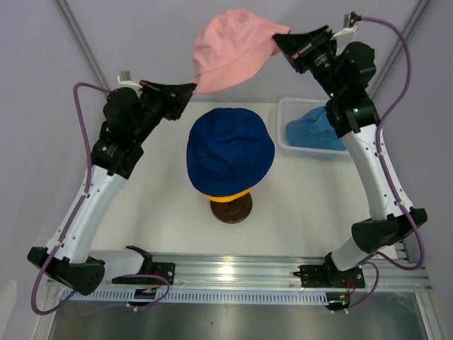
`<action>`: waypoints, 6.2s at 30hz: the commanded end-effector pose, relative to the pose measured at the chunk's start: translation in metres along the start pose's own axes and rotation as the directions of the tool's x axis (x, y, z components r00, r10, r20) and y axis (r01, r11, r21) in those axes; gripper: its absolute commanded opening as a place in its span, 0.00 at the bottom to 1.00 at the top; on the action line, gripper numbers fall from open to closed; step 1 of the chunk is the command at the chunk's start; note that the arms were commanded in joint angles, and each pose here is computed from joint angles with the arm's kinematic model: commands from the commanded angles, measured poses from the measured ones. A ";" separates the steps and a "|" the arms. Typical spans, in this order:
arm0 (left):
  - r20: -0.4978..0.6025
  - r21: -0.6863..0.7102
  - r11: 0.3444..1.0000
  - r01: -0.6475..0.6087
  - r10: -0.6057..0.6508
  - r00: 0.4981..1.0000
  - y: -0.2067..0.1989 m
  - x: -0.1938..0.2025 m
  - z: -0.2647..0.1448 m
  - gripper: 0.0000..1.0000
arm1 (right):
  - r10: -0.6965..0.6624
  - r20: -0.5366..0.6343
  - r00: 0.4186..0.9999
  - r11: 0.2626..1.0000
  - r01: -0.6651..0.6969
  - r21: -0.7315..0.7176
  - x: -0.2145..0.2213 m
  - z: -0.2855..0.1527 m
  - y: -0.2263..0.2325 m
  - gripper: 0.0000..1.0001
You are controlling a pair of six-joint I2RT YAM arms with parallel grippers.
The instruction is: Stack the hats
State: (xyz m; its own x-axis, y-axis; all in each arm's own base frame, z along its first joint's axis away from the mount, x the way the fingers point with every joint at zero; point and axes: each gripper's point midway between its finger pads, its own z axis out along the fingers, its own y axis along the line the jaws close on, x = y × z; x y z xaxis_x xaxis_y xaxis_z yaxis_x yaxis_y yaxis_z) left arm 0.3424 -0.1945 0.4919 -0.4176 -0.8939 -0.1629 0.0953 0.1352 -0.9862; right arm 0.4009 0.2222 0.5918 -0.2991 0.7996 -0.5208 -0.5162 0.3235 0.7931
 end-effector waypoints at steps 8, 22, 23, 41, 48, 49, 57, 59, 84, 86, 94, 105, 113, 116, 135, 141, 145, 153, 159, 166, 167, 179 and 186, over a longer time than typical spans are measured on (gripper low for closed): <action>0.102 0.131 0.966 0.224 -0.237 0.966 -0.007 -0.023 -0.052 0.01 | 0.197 -0.060 0.978 0.980 -0.199 -0.025 0.032 -0.011 -0.027 0.00; -0.117 0.349 0.937 0.004 0.039 0.992 -0.069 0.013 -0.022 0.01 | 0.191 -0.008 0.982 0.938 -0.185 -0.294 0.035 -0.024 0.034 0.35; -0.116 0.367 0.930 -0.001 0.047 0.992 -0.071 0.013 -0.024 0.01 | 0.191 -0.006 0.982 0.933 -0.184 -0.308 0.033 -0.025 0.038 0.38; 0.191 0.461 0.788 -0.408 0.361 0.913 -0.106 -0.005 -0.082 0.01 | 0.160 -0.039 0.986 0.908 -0.162 -0.386 0.041 -0.041 0.061 0.00; 0.220 0.307 0.784 -0.539 0.493 0.842 -0.056 -0.010 -0.079 0.02 | 0.163 -0.129 0.978 0.910 -0.200 -0.364 0.061 -0.053 0.055 0.00; 0.231 0.296 0.784 -0.545 0.495 0.838 -0.053 -0.012 -0.082 0.01 | 0.192 -0.140 0.971 0.907 -0.230 -0.352 0.063 -0.055 0.051 0.00; 0.263 0.235 0.742 -0.628 0.573 0.776 -0.018 -0.008 -0.102 0.01 | 0.244 -0.143 0.959 0.908 -0.278 -0.313 0.073 -0.081 0.025 0.00; 0.261 0.236 0.718 -0.655 0.602 0.754 -0.014 -0.005 -0.109 0.01 | 0.230 -0.150 0.962 0.909 -0.267 -0.320 0.073 -0.089 0.030 0.00; 0.113 0.416 0.743 -0.525 0.530 0.840 -0.004 0.038 -0.155 0.06 | 0.254 -0.150 0.956 0.911 -0.288 -0.295 0.074 -0.162 0.053 0.00; 0.082 0.401 0.757 -0.516 0.532 0.843 -0.001 0.041 -0.152 0.06 | 0.272 -0.150 0.951 0.905 -0.305 -0.296 0.074 -0.166 0.054 0.00; 0.010 0.392 0.785 -0.480 0.518 0.855 0.004 0.049 -0.150 0.08 | 0.356 -0.139 0.924 0.879 -0.381 -0.286 0.069 -0.170 0.054 0.00; -0.033 0.384 0.874 -0.299 0.337 0.941 -0.013 0.044 -0.161 0.15 | 0.379 -0.200 0.903 0.845 -0.426 -0.323 0.061 -0.156 0.088 0.00; -0.164 0.372 0.915 -0.159 0.233 0.958 0.000 0.061 -0.160 0.15 | 0.416 -0.240 0.877 0.833 -0.474 -0.287 0.079 -0.163 0.077 0.00; -0.176 0.391 0.907 -0.157 0.241 0.954 0.000 0.064 -0.168 0.15 | 0.411 -0.256 0.875 0.834 -0.474 -0.281 0.085 -0.170 0.076 0.00; -0.203 0.435 0.883 -0.177 0.288 0.936 -0.025 0.069 -0.173 0.19 | 0.512 -0.267 0.817 0.780 -0.572 -0.253 0.080 -0.187 0.080 0.00; -0.106 0.379 0.889 -0.258 0.319 0.942 0.000 0.056 -0.182 0.73 | 0.517 -0.264 0.815 0.787 -0.573 -0.228 0.085 -0.185 0.071 0.00; 0.018 0.341 0.888 -0.307 0.321 0.947 0.007 0.035 -0.190 0.80 | 0.504 -0.219 0.835 0.806 -0.546 -0.226 0.084 -0.185 0.063 0.00; -0.076 0.352 0.893 -0.279 0.325 0.943 0.004 0.051 -0.146 0.81 | 0.486 -0.194 0.852 0.823 -0.521 -0.226 0.084 -0.188 0.061 0.00; -0.124 0.313 0.919 -0.237 0.287 0.950 0.014 0.056 -0.116 0.80 | 0.483 -0.197 0.853 0.828 -0.518 -0.214 0.089 -0.184 0.057 0.00; -0.054 0.390 0.893 -0.227 0.269 0.962 -0.022 0.045 -0.114 0.49 | 0.448 -0.199 0.872 0.852 -0.483 -0.201 0.098 -0.175 0.047 0.00; -0.047 0.393 0.891 -0.228 0.267 0.963 -0.024 0.043 -0.113 0.32 | 0.435 -0.193 0.879 0.859 -0.470 -0.204 0.097 -0.175 0.047 0.00; -0.114 0.515 0.832 -0.208 0.306 0.945 -0.084 0.054 -0.123 0.01 | 0.300 -0.067 0.951 0.916 -0.307 -0.256 0.070 -0.173 0.061 0.00; -0.096 0.550 0.796 -0.253 0.361 0.928 -0.089 0.056 -0.144 0.01 | 0.241 -0.077 0.968 0.926 -0.253 -0.280 0.071 -0.180 0.067 0.00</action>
State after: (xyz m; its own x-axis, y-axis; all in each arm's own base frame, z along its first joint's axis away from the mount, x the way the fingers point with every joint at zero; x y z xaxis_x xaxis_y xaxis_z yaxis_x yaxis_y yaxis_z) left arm 0.2075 -0.2019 0.5429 -0.4747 -0.7483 -0.4634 0.5932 0.1170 -0.7965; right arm 0.2149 0.2173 0.5298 -0.5199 0.8033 -0.2904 -0.5514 -0.0559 0.8324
